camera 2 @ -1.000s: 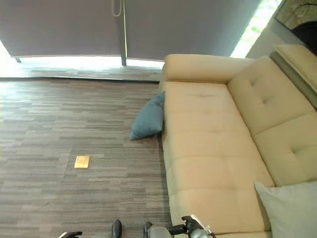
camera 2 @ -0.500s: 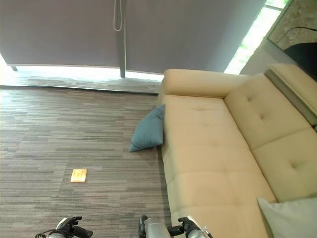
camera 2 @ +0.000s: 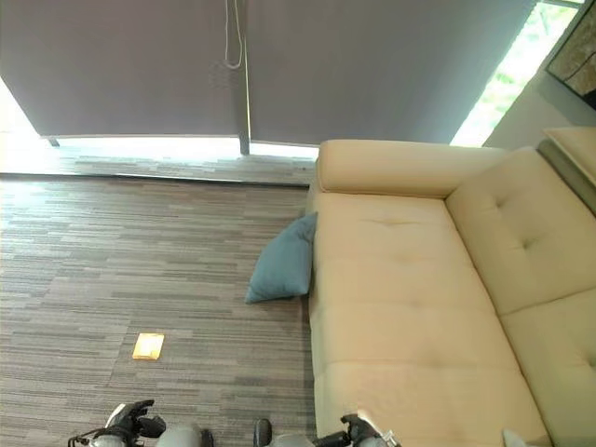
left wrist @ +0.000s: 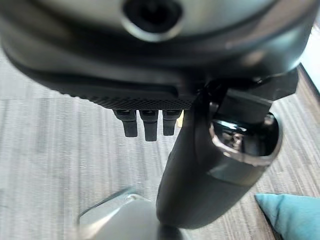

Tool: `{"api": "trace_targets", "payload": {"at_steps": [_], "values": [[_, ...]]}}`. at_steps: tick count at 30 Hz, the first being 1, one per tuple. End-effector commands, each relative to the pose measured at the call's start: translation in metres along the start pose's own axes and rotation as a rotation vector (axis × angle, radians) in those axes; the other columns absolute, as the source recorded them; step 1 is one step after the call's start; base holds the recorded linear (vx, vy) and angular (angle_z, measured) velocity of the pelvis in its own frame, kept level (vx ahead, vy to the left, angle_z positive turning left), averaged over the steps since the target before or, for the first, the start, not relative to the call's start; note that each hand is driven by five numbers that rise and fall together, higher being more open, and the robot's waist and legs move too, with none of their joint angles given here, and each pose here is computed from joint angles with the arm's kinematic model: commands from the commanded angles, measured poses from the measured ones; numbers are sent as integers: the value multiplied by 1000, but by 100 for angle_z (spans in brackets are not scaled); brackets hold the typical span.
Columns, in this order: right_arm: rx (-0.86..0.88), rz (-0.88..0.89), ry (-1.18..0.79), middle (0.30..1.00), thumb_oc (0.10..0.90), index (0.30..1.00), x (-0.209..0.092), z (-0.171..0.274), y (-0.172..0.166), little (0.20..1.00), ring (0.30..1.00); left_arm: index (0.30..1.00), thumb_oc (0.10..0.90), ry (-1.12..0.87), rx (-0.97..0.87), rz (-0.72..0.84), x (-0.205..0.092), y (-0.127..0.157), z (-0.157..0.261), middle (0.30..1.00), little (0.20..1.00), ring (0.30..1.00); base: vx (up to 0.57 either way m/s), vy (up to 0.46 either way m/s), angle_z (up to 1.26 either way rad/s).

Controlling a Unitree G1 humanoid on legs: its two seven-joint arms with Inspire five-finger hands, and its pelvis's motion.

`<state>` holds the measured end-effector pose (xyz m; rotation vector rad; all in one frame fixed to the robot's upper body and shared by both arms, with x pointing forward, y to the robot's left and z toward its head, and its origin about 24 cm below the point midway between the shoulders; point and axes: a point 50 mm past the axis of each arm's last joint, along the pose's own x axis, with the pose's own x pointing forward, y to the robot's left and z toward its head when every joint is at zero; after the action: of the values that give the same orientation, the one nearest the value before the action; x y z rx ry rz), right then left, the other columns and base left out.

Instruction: Pick up all the scattered cushions and arrange them neatly on the sofa.

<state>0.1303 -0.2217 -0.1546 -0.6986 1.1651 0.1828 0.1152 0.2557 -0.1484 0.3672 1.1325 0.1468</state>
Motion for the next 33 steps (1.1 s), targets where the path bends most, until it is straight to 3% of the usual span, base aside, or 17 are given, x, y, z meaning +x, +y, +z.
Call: {"api": "trace_targets", "payload": {"at_steps": [1,15,24,28,33], "values": [[13,-82,-21,900,800,900,0,-4,-23,900,900,900,800,8,31,-36,-2,-8,-7,900,900,900,155,93,12],[18,-39,-53,900,800,900,0,9,-7,900,900,900,800,32,56,-5,-2,3,-11,900,900,900,237,260,-6],[-4,-46,-42,900,800,900,0,6,-14,900,900,900,800,24,29,-9,0,3,-5,900,900,900,400,59,18],[-1,-18,44,900,800,900,-3,-24,-2,900,900,900,800,30,57,-35,-2,-6,-10,900,900,900,423,-24,50],[19,-37,54,900,800,900,-3,-26,-5,900,900,900,800,-2,58,-42,-1,-9,-3,900,900,900,275,-56,40]]}}
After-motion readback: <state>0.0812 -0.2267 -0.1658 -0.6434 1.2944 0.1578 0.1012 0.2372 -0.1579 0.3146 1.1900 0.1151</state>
